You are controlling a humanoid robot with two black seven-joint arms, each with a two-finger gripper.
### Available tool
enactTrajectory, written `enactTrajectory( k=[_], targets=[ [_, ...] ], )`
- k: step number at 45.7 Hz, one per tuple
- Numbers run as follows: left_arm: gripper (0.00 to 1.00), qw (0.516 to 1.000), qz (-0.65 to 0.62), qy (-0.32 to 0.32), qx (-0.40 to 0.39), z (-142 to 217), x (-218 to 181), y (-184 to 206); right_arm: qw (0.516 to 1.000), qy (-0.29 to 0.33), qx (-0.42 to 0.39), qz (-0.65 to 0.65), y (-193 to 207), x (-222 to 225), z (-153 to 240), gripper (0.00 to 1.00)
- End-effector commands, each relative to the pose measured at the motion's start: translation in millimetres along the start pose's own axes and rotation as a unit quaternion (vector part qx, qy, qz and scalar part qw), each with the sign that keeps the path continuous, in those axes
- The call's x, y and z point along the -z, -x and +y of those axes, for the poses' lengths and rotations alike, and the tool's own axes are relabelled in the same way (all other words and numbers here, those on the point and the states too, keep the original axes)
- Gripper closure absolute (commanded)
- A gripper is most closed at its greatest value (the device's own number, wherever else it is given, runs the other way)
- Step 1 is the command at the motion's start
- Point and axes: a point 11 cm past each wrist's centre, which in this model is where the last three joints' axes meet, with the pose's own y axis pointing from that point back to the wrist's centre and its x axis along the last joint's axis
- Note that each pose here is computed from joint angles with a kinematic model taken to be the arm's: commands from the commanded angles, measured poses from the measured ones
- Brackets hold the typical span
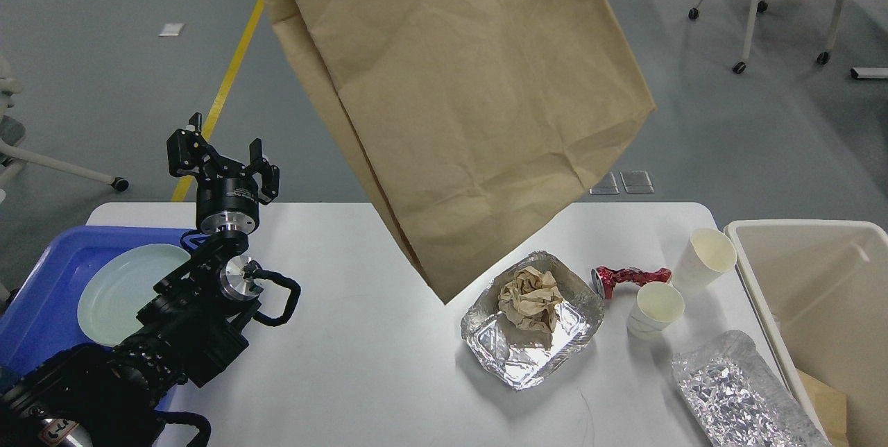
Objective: Tidy desktop
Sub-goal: 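Lift the brown paper bag and carry it over the white bin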
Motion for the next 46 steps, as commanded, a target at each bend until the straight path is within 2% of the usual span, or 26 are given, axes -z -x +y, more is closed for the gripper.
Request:
enactTrajectory(
  k=[1, 8, 20, 28, 36, 37, 38, 43, 44, 46],
  targets=[
    [0.00, 1.000, 0.000, 0.000, 0.000, 0.0, 0.0, -0.1, 0.995, 0.093, 0.033, -0.020, 10.6, -60.0, -13.5, 1.00],
    [0.00, 1.000, 0.000, 0.000, 0.000, 0.0, 0.0, -0.1, 0.972, 0.198, 0.115, -0.043, 50.6, -153.8, -35.8, 1.00],
    [0.00, 1.000, 0.000, 0.000, 0.000, 0.0, 0.0, -0.1, 0.910, 0.344, 0.201, -0.115, 120.7, -289.3, -35.4, 1.00],
    [0.00, 1.000, 0.000, 0.000, 0.000, 0.0, 0.0, -0.1, 0.853, 0.446, 0.245, -0.114, 161.5, -354.1, -18.7, 1.00],
    [0.00, 1.000, 0.000, 0.000, 0.000, 0.0, 0.0, -0.1, 0.826, 0.487, 0.268, -0.094, 205.2, -397.8, -19.7, 1.00],
    [0.00, 1.000, 0.000, 0.000, 0.000, 0.0, 0.0, 0.1, 0.824, 0.489, 0.270, -0.094, 211.1, -402.2, -20.9, 0.94],
    [0.00, 1.000, 0.000, 0.000, 0.000, 0.0, 0.0, 0.1, 0.822, 0.491, 0.273, -0.093, 217.7, -406.5, -22.5, 0.84],
    [0.00, 1.000, 0.001, 0.000, 0.002, 0.0, 0.0, 0.3, 0.817, 0.497, 0.282, -0.081, 242.9, -423.0, -29.5, 0.11],
    [0.00, 1.000, 0.001, 0.000, 0.001, 0.5, 0.3, -0.3, 0.816, 0.498, 0.283, -0.080, 245.5, -424.4, -29.6, 0.02],
    [0.00, 1.000, 0.001, 0.000, 0.002, 0.0, 0.0, 0.3, 0.815, 0.498, 0.287, -0.079, 249.1, -425.6, -30.8, 0.01]
  ],
)
